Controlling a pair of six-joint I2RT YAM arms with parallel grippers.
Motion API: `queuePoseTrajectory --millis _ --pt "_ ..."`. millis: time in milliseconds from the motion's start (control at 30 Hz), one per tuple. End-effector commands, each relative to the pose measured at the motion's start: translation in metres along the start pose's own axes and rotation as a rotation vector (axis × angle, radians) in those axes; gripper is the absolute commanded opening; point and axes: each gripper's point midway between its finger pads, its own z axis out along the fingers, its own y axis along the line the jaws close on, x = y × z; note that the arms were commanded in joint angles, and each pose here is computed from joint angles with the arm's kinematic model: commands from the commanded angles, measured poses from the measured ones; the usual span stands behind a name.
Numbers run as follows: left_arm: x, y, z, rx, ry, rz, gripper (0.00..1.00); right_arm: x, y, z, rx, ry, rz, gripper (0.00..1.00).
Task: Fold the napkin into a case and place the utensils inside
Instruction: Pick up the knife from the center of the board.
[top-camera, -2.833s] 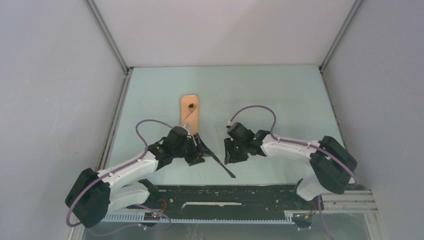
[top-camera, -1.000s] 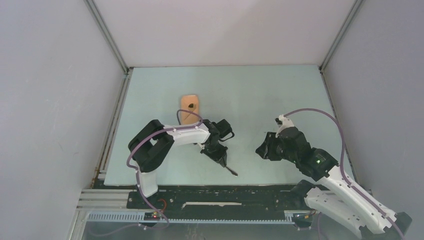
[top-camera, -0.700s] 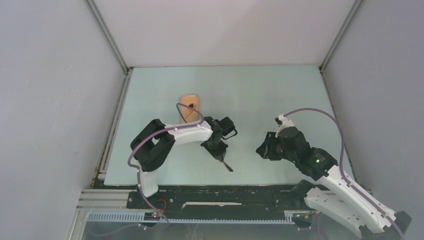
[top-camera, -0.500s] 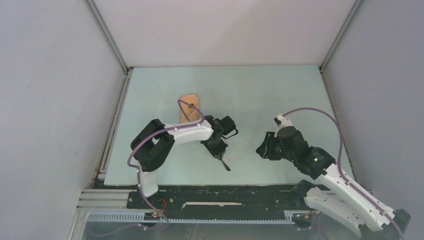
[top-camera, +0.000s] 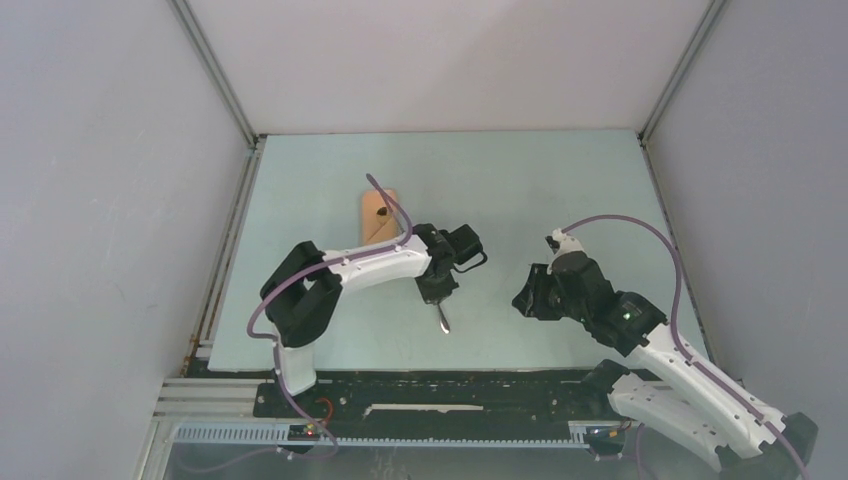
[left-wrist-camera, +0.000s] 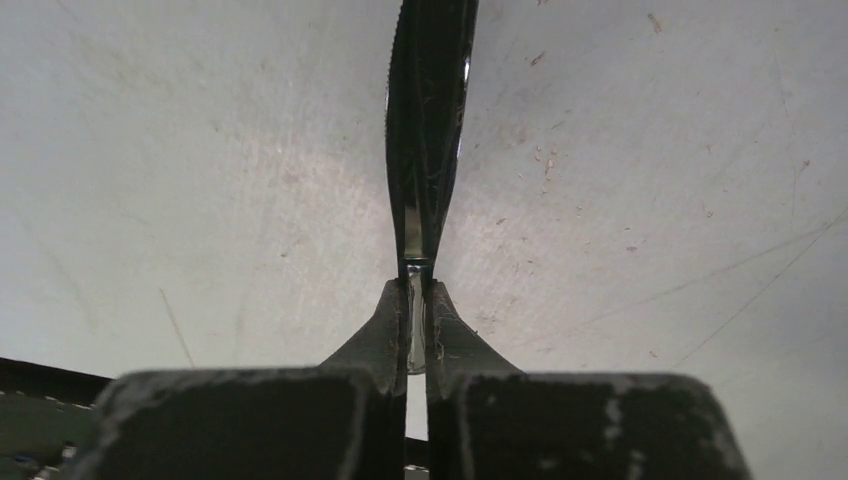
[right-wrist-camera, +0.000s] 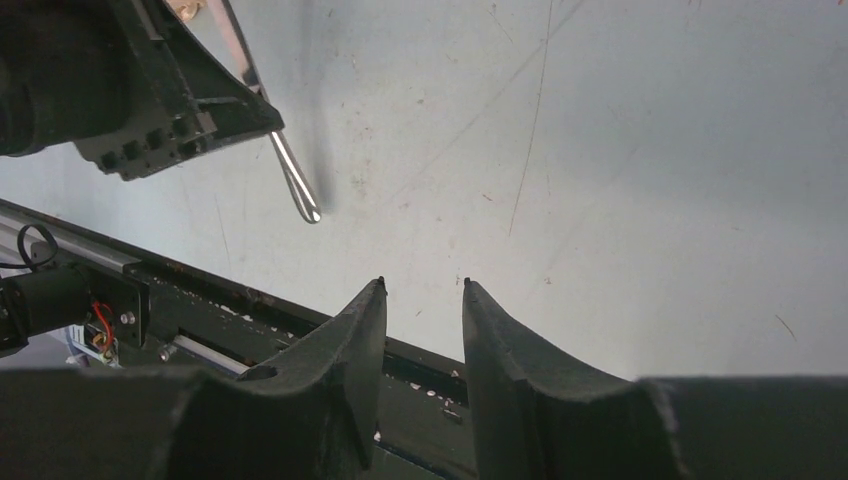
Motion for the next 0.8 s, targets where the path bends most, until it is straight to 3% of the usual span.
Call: queuePoseTrajectory --millis 0,333,533,767 --pt "-0.027 -0.003 -0.031 0.063 -0.135 0.137 0.00 -0.007 -0.001 0.002 0.005 -0.033 -0.004 0.42" --pt "-0.058 0.005 -0.063 0.100 -0.261 0.394 0.00 -0.005 -0.002 0.005 0.015 -0.021 -0.004 0.41" --pt "-0.088 0.021 -0.083 0.101 -0.305 0.437 0.00 -0.003 -0.004 0.007 0.024 -0.009 -0.002 0.41" --pt "-0.132 0.052 -0.072 0.041 -0.252 0.520 0.00 -0.002 -0.005 0.010 0.034 0.003 -0.003 0.41"
